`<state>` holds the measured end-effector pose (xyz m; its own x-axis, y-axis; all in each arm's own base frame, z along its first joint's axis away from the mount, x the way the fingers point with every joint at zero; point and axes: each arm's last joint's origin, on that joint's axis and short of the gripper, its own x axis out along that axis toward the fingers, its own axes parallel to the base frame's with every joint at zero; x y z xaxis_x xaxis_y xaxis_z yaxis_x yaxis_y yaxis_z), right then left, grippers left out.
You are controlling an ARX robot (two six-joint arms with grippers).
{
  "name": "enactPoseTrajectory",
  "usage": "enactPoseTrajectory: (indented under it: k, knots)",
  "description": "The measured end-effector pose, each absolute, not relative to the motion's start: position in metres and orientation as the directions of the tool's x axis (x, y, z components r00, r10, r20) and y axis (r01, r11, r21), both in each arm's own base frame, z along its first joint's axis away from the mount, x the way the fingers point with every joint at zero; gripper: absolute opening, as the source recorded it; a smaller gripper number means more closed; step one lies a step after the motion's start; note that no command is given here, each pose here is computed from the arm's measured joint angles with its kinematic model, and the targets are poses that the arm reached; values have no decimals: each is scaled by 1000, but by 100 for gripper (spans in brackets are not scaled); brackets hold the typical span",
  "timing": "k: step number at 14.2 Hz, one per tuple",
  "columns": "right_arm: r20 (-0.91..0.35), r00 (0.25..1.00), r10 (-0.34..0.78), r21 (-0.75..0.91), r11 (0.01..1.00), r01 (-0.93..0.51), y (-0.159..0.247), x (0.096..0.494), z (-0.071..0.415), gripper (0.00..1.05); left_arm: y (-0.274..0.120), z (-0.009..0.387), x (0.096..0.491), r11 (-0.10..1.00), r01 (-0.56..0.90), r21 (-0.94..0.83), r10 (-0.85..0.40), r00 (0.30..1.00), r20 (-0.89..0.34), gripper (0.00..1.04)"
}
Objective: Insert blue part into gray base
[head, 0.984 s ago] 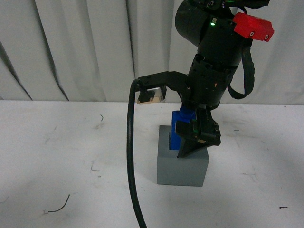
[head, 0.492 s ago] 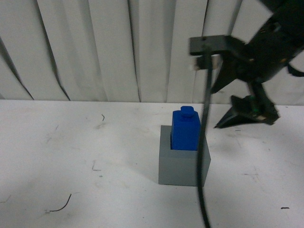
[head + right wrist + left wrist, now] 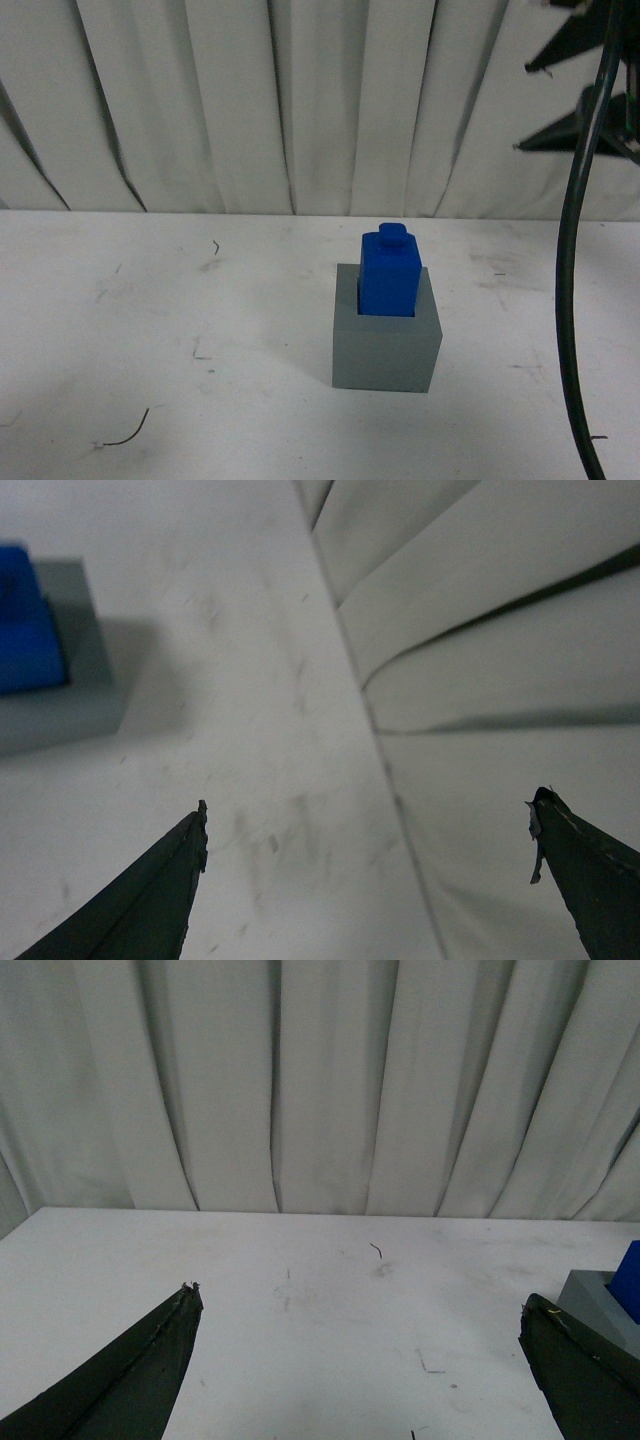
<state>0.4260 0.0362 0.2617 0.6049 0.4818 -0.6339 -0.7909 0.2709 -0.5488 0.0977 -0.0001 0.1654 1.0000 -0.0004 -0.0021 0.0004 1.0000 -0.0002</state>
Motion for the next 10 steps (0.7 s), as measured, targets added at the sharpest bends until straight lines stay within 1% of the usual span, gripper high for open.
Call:
enactPoseTrajectory:
  k: [1,3,5,6,7,8,9,10]
  knots:
    - [-530,673,515,-616,311,-723,38,419,285,98,0,165,98,1000,0,0,0,1000,-2,98]
    - [-399,755,521,-670,397,-628,24,404,301,98,0,165,98,1000,1,0,-1,1000,-2,98]
    - [-284,811,511,-677,493,-547,11,386,305,98,0,165,98,1000,1,0,-1,1000,-2,98]
    - [-234,822,518,-667,529,-524,7,376,306,98,0,165,98,1000,1,0,-1,1000,-2,98]
    - [-173,847,503,-667,572,-476,3,362,308,98,0,165,98,1000,1,0,-1,1000,-2,98]
    - [-65,933,353,-623,716,-315,6,346,310,89,0,165,98,1000,1,0,-1,1000,-2,98]
    - [23,988,154,-461,879,-126,5,312,303,75,0,165,98,1000,1,0,-1,1000,-2,98]
    - [43,998,42,-286,958,-28,1,281,291,62,0,165,98,1000,1,0,-1,1000,-2,98]
